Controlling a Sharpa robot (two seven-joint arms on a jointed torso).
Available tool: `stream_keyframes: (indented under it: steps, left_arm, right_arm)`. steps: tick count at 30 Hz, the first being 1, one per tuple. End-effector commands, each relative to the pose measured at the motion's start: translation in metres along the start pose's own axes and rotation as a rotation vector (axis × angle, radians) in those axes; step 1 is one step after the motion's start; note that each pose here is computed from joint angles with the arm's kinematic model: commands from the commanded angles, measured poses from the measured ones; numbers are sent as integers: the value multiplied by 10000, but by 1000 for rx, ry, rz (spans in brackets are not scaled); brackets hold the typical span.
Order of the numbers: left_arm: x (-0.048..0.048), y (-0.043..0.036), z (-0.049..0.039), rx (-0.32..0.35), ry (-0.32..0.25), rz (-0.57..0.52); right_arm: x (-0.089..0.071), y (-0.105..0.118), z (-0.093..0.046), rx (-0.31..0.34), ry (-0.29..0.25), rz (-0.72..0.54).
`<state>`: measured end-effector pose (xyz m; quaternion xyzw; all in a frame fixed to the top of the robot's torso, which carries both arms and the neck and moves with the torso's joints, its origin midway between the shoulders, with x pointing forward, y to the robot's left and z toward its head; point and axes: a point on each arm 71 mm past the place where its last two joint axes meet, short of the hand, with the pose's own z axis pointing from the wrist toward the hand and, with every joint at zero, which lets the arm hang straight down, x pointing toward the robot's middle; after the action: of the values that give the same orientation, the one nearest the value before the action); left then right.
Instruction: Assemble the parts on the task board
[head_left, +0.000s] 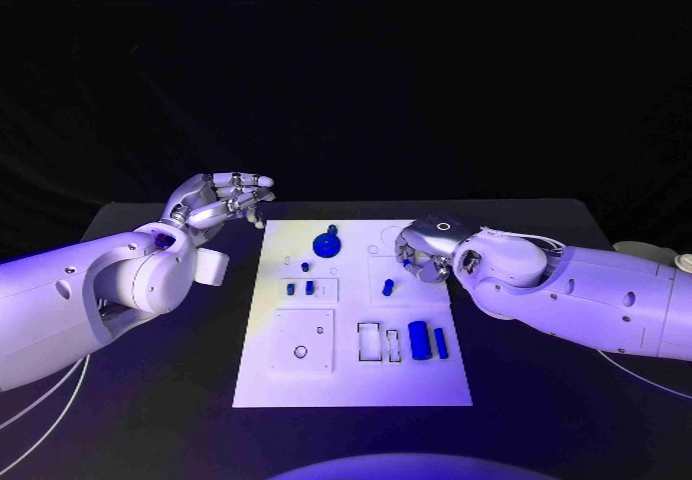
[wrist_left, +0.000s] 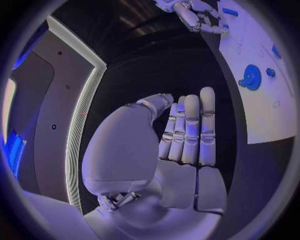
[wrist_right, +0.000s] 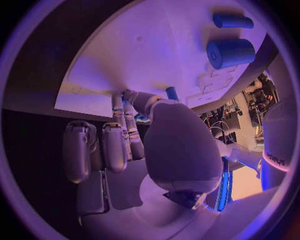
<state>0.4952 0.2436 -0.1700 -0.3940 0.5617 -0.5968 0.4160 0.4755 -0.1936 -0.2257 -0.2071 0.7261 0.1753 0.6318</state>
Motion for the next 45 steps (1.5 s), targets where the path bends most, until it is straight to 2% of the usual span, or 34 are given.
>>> stream_keyframes:
  steps: [1,10,25,31,36,41,45]
  left_arm:
    - [1,-6,3,-2,7,-10]
    - [-19,0,8,-5,1,-7]
    - [-62,13,18,-13,-11,-5]
    - [-63,16,20,-16,-11,-6]
    - [-47,20,30,-17,-8,-11]
    - [-14,24,49,-17,-1,-15]
    - [26,29,70,-17,7,-18]
  right_arm:
    - [56,17,-21,9,-6,-13]
    - [-12,35,-53,0,-87,4]
    - [-236,95,-162,-26,-167,52]
    - [-347,272,-225,-73,-188,95]
    - [-396,573,-243,-153,-203,138]
    - [-382,888,-244,-235,-219,175]
    - [-309,1131,-236,-295,-217,204]
